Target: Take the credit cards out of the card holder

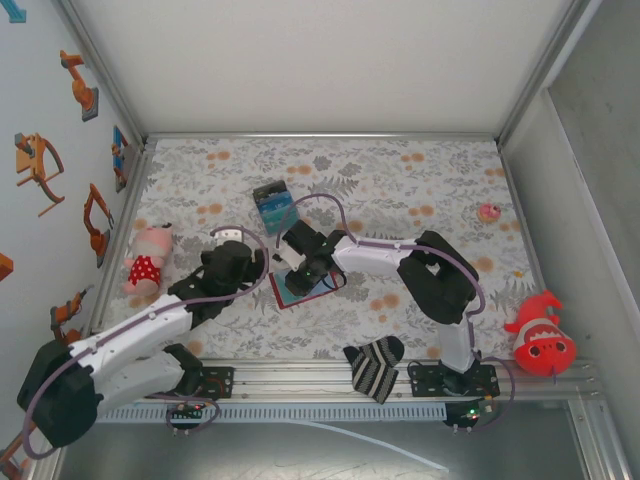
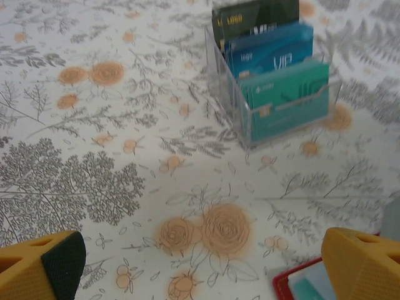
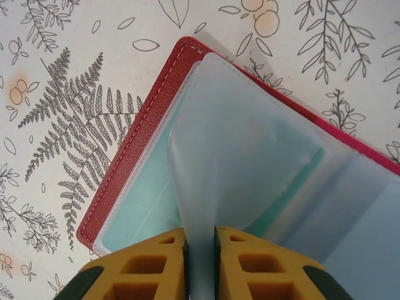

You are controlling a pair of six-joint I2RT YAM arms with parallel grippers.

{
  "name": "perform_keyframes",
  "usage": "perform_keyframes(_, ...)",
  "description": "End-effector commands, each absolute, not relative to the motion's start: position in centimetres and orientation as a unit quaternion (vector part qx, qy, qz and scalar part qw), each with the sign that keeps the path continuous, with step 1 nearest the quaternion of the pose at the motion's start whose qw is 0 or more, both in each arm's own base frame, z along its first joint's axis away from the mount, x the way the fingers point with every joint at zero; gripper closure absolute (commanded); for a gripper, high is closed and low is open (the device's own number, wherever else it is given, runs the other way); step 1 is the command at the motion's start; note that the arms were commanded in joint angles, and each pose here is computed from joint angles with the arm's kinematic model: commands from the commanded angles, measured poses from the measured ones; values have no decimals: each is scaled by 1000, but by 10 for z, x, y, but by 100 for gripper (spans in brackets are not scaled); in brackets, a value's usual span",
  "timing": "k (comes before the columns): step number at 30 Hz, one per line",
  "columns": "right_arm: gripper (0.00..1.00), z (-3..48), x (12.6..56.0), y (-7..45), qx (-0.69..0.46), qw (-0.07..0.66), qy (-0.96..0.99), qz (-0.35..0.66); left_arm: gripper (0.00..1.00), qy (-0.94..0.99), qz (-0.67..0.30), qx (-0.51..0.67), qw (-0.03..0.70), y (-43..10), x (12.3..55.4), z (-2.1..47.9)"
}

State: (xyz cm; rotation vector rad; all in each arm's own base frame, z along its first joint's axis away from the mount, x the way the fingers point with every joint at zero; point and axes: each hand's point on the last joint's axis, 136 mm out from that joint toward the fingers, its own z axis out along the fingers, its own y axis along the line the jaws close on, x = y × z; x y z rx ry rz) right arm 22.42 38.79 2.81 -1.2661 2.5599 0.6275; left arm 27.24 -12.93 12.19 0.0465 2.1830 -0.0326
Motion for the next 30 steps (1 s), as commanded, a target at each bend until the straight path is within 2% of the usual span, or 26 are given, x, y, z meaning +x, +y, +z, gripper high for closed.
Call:
perform_keyframes(1,81,39,230,384,-416,127,876,208,3,893,21,4,449,-124,271,109)
perform_keyframes(4,76,40,234,380,-412,135,879,199,3,896,20,-3,444,-125,272,102)
perform_keyframes(10,74,46,242,373,-401,153,883,191,3,895,22,-9,446,-126,275,101)
perform_keyframes(30,74,62,260,348,-371,197,893,160,3,894,11,22,447,-142,279,113)
